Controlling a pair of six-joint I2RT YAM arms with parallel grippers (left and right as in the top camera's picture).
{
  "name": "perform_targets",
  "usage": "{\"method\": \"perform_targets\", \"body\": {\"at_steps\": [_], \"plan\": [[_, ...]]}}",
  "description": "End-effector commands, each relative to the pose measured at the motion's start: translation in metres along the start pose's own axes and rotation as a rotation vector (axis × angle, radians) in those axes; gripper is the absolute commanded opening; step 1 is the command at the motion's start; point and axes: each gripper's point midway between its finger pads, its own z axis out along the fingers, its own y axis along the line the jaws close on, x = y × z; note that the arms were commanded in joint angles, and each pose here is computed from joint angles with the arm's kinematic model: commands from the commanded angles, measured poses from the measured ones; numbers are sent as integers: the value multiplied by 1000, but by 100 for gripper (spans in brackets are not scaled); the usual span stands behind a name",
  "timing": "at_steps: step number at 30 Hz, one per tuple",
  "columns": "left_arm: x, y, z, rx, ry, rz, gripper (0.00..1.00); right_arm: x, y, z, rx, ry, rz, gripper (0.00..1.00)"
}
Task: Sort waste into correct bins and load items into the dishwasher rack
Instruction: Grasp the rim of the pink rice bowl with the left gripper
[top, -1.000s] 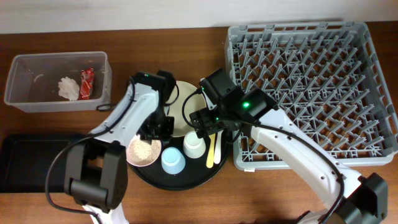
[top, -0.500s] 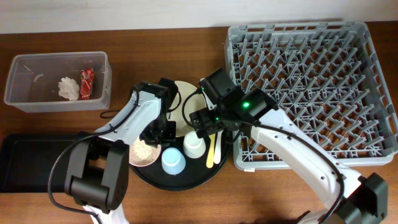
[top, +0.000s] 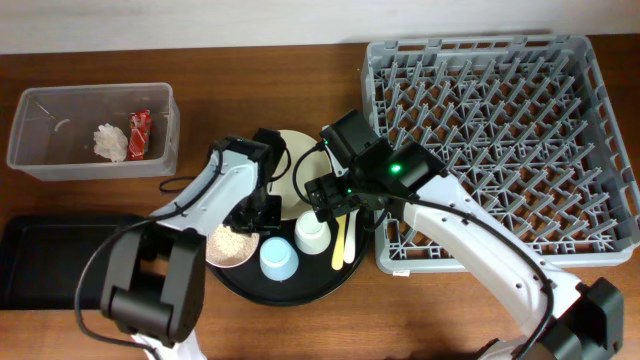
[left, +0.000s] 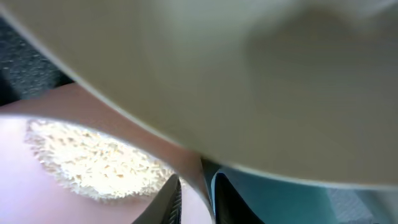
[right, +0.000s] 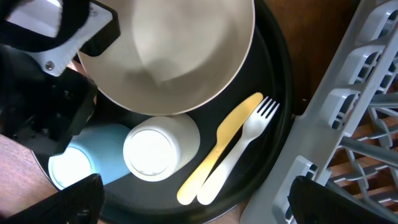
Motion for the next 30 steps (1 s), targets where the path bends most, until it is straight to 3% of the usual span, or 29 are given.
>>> {"method": "perform_targets", "body": {"at_steps": [1, 8, 14, 25, 28, 30], "plan": [[-2, 3, -28, 14, -97, -13, 16, -7, 1, -9, 0, -31, 10, 98], [-1, 3, -24, 15, -99, -17, 17, -7, 1, -9, -1, -32, 10, 98], [4, 4, -4, 12, -87, -31, 23, -7, 1, -9, 0, -31, 10, 98], [6, 0, 6, 35, -84, -33, 22, -7, 1, -9, -1, -32, 10, 98], [5, 0, 6, 37, -90, -33, 5, -7, 1, -9, 0, -31, 10, 98], [5, 0, 6, 38, -91, -33, 1, -7, 1, -9, 0, -31, 10, 98]]}}
